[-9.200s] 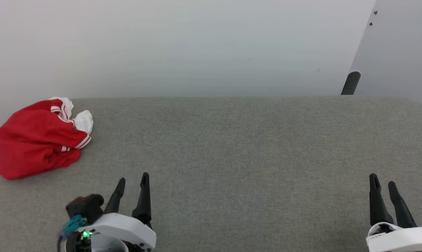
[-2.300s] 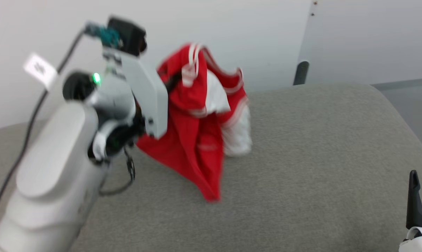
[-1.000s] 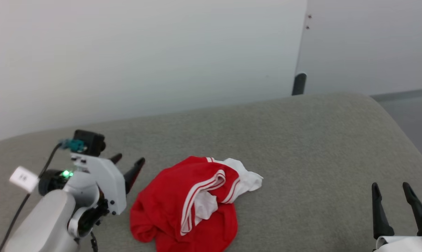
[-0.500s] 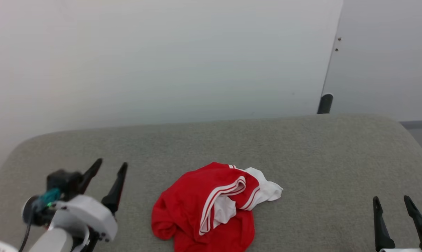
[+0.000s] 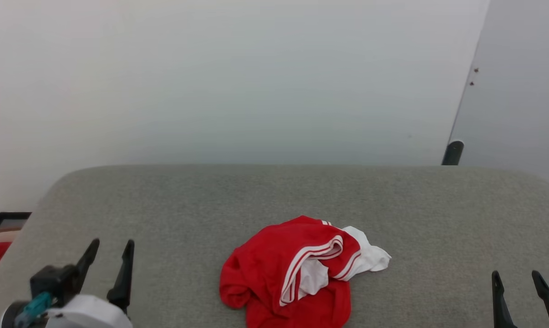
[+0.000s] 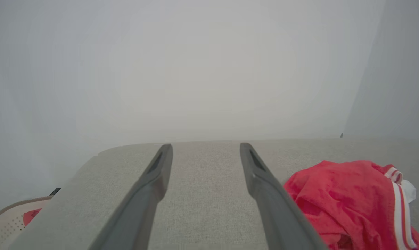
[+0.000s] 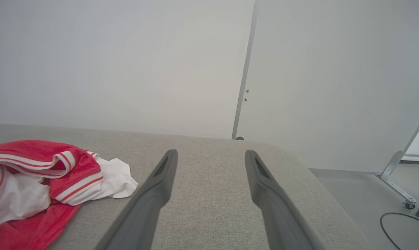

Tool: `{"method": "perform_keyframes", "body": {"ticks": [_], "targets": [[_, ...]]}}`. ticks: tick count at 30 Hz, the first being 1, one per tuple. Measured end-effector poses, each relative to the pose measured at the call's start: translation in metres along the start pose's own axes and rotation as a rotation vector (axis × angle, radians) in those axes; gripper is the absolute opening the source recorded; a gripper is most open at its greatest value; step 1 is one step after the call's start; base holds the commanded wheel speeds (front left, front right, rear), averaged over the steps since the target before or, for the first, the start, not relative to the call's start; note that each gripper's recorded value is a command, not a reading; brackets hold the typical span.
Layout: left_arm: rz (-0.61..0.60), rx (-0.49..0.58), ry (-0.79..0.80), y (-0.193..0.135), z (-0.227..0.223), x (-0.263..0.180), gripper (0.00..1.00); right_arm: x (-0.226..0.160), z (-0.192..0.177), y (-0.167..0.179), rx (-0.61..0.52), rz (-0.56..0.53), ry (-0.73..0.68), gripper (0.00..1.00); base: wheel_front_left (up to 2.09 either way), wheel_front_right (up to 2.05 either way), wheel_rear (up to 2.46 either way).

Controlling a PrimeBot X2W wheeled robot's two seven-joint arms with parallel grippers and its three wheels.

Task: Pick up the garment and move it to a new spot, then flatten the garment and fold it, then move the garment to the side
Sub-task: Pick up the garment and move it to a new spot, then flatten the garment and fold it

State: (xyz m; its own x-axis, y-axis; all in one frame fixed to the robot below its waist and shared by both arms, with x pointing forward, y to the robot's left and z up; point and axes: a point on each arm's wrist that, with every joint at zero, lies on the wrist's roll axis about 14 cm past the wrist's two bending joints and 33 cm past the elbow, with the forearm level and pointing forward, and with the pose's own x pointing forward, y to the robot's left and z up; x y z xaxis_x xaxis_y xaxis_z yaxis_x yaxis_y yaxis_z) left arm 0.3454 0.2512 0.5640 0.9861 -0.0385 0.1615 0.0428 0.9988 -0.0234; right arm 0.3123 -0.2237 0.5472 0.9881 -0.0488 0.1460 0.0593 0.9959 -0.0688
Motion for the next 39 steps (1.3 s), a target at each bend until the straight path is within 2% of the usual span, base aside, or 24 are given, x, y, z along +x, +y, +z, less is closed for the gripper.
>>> {"method": "perform_keyframes", "body": {"ticks": [10,22,31,39], "targets": [[0.096,-0.04,-0.004,0.026,-0.007,-0.03,1.0,0.002,-0.001,0.008,-0.004,0.029,0.002,1.0,0.0,0.0,0.0],[0.116,-0.054,-0.008,0.03,-0.011,-0.035,1.0,0.005,-0.006,0.016,0.0,0.054,0.031,1.0,0.0,0.0,0.0],[0.183,-0.063,-0.022,0.04,-0.008,-0.037,1.0,0.032,-0.023,0.046,-0.003,0.154,0.166,1.0,0.0,0.0,0.0],[0.238,-0.064,-0.022,0.045,-0.011,-0.05,1.0,0.068,-0.045,0.07,-0.032,0.267,0.349,1.0,0.0,0.0,0.0]]}}
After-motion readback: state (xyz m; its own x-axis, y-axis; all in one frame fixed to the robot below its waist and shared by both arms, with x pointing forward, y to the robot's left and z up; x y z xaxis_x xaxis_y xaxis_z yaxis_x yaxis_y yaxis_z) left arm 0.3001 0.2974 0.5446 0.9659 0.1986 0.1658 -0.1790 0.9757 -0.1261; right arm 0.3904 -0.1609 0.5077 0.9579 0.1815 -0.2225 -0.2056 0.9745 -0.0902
